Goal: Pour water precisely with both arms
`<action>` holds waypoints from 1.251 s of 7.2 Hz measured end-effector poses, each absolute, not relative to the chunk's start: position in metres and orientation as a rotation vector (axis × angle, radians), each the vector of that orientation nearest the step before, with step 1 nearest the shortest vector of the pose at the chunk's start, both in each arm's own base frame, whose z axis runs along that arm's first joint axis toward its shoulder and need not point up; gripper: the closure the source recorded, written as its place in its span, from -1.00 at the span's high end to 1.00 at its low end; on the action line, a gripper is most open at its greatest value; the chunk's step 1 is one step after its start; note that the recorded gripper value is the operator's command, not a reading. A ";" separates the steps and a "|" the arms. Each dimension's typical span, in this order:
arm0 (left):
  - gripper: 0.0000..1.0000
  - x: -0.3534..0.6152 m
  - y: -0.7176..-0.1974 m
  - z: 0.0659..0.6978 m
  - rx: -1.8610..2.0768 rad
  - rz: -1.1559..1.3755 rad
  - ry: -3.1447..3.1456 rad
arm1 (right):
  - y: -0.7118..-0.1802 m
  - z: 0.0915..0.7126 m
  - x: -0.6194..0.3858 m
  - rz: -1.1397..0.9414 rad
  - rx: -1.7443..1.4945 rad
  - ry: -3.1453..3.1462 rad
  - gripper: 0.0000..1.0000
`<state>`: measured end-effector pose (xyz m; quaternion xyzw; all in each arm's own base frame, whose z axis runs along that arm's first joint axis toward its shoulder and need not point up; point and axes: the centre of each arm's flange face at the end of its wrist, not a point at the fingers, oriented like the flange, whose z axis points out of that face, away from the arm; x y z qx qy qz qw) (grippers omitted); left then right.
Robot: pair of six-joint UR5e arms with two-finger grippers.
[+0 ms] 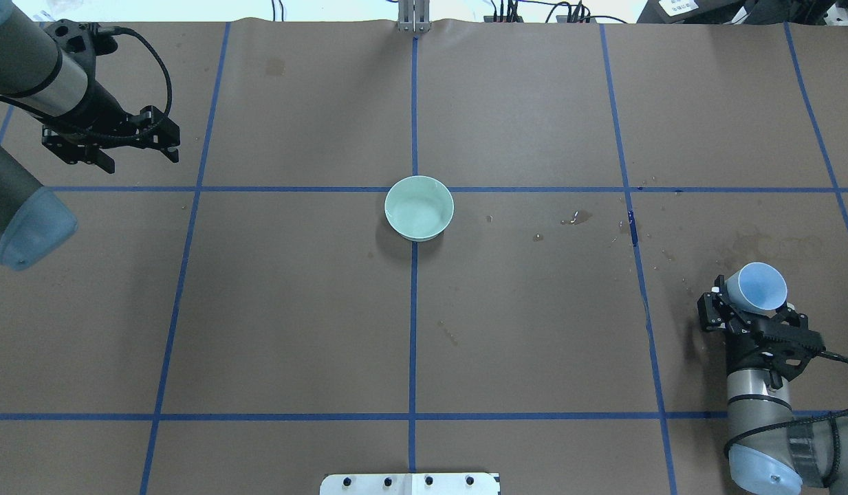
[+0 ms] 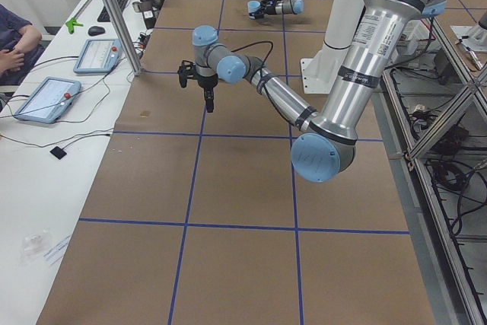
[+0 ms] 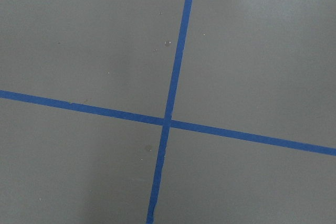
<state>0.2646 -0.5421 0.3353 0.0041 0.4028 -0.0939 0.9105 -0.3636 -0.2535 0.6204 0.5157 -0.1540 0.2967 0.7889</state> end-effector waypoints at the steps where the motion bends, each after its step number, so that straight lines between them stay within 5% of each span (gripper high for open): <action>1: 0.99 0.265 -0.542 0.335 0.009 -0.193 0.830 | -0.253 0.619 -0.364 0.640 1.110 -0.334 0.99; 9: 0.99 0.263 -0.540 0.334 0.011 -0.193 0.833 | -0.238 0.610 -0.347 0.604 1.109 -0.359 0.99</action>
